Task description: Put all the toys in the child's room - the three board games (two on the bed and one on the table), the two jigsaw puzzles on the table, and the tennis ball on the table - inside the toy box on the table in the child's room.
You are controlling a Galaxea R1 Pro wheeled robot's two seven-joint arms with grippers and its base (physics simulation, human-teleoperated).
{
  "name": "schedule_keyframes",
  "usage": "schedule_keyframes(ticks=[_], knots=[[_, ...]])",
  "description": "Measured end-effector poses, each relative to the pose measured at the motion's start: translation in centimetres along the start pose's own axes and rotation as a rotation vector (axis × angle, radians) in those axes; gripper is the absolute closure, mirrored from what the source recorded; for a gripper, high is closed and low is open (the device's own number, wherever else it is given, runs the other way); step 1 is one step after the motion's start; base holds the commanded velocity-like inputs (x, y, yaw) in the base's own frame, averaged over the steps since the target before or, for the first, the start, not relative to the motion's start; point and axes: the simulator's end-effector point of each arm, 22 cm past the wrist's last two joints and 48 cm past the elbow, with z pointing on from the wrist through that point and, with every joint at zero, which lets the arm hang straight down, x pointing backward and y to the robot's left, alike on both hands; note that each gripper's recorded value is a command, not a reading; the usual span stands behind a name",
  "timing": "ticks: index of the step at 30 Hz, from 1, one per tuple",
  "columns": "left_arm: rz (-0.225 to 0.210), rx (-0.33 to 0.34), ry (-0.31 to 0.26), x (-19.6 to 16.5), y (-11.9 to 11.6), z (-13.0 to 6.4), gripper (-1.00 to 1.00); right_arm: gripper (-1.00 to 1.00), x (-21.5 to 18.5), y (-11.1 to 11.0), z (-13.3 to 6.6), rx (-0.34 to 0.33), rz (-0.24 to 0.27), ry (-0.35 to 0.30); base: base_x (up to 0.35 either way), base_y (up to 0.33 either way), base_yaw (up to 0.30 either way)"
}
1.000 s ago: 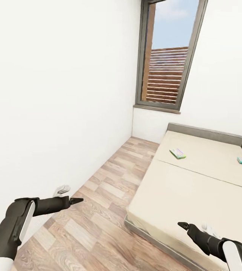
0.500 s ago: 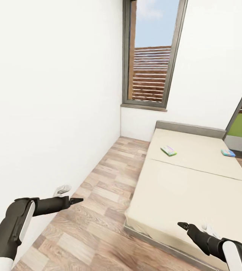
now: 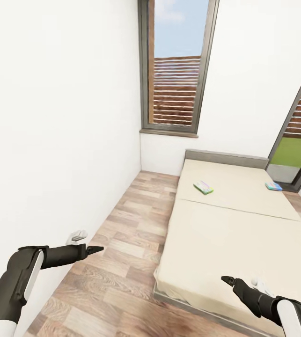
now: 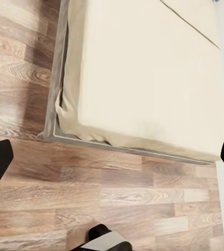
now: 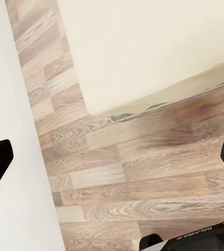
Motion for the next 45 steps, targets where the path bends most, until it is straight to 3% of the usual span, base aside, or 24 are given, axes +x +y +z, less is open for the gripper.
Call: schedule_keyframes(ticks=[16,27,45], knots=[[0.000,0.000,0.001,0.02,0.00,0.03,-1.00,-1.00,-0.03,0.00,-0.01,-0.002,0.004,-0.001,0.192,0.038,-0.036],[-0.001,0.000,0.003,0.11,0.10,0.14,-1.00,-1.00,0.04,-0.07,0.08,-0.001,0.005,0.001,0.204,0.142,-0.241],[-0.004,-0.001,0.007,0.26,0.24,0.26,-1.00,-1.00,-0.20,-0.16,0.17,0.000,0.006,-0.010,0.020,0.013,-0.274]])
